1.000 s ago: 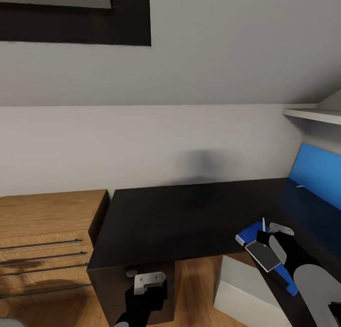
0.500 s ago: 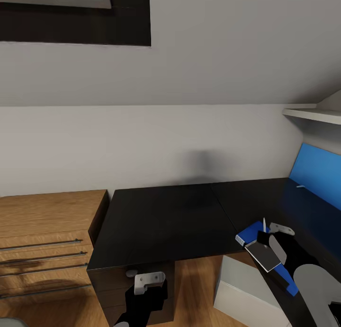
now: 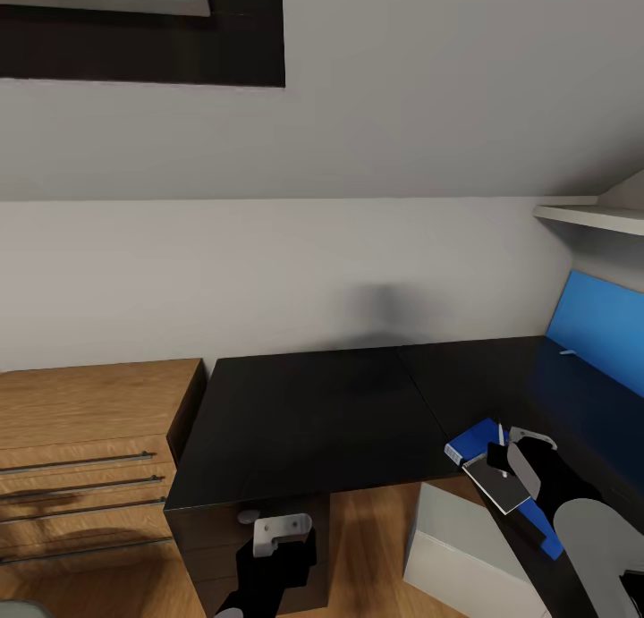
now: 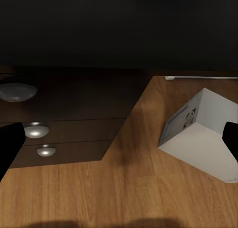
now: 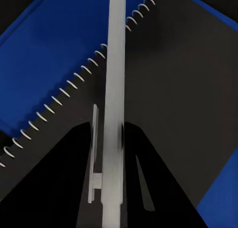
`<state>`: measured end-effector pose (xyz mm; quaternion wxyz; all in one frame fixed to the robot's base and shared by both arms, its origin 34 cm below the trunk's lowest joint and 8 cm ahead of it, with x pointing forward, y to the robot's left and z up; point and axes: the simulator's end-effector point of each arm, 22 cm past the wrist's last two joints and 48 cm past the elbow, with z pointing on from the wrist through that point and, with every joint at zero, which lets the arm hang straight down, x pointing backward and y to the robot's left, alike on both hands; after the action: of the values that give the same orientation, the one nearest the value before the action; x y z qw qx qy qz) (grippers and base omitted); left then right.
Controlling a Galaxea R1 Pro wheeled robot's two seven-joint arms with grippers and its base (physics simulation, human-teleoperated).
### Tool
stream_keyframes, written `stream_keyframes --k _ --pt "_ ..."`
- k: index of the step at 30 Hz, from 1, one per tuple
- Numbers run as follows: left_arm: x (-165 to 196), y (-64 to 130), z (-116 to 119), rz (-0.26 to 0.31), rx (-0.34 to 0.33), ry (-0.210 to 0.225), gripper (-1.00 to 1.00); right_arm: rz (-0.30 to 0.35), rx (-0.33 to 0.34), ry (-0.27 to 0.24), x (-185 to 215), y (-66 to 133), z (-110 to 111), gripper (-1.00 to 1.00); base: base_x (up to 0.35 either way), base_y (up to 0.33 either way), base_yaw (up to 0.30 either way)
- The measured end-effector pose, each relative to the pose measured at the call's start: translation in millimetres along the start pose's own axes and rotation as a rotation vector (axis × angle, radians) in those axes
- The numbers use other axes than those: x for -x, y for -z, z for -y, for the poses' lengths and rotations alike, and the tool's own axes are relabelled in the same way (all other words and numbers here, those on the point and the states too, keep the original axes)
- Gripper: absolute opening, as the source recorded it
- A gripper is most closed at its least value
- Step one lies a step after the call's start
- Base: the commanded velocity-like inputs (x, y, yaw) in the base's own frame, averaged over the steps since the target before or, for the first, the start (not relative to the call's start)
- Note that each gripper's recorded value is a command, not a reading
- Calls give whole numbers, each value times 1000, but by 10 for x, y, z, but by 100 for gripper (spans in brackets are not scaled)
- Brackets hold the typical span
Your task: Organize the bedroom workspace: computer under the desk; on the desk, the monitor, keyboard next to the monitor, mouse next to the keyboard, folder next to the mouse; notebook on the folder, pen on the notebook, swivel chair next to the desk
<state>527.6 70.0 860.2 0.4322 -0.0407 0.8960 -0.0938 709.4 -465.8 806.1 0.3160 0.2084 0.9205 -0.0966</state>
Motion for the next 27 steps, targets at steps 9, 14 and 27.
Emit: stream_keyframes --k 9,14,27 --pt "3 -6 -21 0 4 -1 100 0 -7 14 -3 -1 2 -100 -47 0 0" --pt "2 -5 -21 0 4 -1 100 1 -8 16 -1 0 3 -100 -134 0 0" --pt "-15 -16 -10 2 0 -2 100 2 -7 19 -18 -22 -8 -100 -7 0 0"
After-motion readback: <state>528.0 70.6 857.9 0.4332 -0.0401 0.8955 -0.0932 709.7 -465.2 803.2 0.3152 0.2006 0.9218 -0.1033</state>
